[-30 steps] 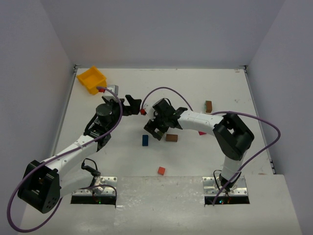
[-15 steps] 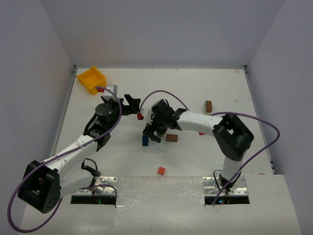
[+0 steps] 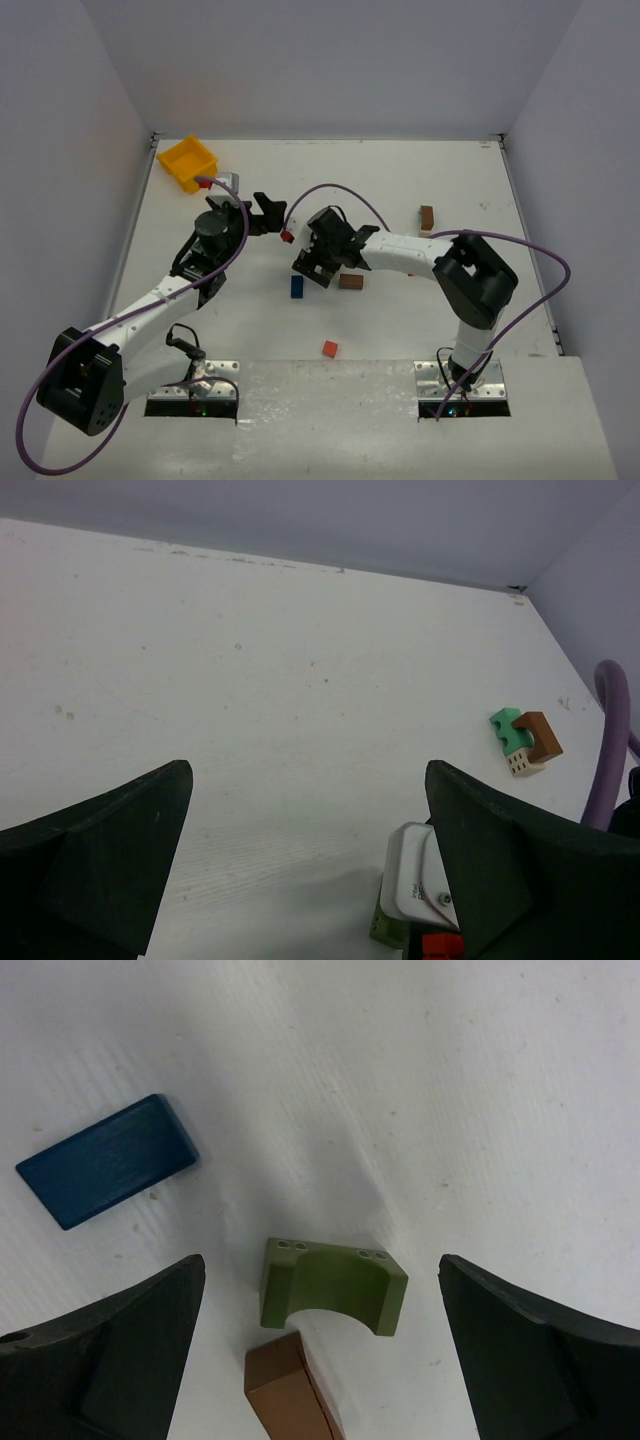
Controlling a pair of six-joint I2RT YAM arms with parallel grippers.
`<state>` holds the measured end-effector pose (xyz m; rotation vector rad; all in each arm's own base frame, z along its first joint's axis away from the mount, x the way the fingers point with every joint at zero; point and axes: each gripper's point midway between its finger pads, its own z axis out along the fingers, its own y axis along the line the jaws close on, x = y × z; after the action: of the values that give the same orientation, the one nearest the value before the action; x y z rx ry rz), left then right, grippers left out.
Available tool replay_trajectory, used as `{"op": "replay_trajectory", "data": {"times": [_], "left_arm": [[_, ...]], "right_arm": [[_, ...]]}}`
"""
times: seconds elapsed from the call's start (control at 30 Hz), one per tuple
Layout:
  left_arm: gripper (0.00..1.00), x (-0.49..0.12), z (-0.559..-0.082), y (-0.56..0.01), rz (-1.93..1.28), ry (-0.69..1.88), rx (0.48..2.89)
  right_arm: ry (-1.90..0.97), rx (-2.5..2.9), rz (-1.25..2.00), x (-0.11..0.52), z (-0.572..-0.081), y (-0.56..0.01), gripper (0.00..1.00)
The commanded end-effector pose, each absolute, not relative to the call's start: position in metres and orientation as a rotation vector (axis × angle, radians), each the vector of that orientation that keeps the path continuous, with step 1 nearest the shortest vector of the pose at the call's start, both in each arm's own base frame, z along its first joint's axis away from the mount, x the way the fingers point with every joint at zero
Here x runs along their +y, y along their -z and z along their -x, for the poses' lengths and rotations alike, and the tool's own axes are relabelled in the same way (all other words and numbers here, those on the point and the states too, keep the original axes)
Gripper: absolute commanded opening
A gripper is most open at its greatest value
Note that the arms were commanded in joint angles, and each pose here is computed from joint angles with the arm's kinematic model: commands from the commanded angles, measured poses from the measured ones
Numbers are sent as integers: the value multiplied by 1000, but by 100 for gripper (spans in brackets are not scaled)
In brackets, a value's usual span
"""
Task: Build the wood block tower
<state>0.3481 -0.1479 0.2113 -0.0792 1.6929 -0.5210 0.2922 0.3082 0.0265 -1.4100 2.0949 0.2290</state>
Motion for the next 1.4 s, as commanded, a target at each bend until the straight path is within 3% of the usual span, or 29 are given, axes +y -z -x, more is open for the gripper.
{"op": "replay_trajectory", "data": {"times": [0.0, 0.5, 0.8, 0.97, 1.13, 1.37], "left_arm": [[100, -152, -348, -226, 73, 563, 1645], [100, -153, -346, -228, 70, 574, 1636], [100, -153, -346, -230, 72, 578, 1630], [100, -153, -347, -228, 73, 574, 1635], [100, -153, -347, -229, 69, 577, 1633], [100, -153, -347, -229, 69, 575, 1632]], "right_arm": [[-151, 2129, 1237, 307, -312, -40, 99], [-170, 2293, 1115, 298, -302, -26, 99], [-178, 2324, 1052, 294, -306, -27, 86], [-150, 2322, 1035, 292, -310, -29, 71], [-165, 2314, 1039, 294, -309, -33, 47], [-172, 2318, 1039, 294, -309, -35, 38]]}}
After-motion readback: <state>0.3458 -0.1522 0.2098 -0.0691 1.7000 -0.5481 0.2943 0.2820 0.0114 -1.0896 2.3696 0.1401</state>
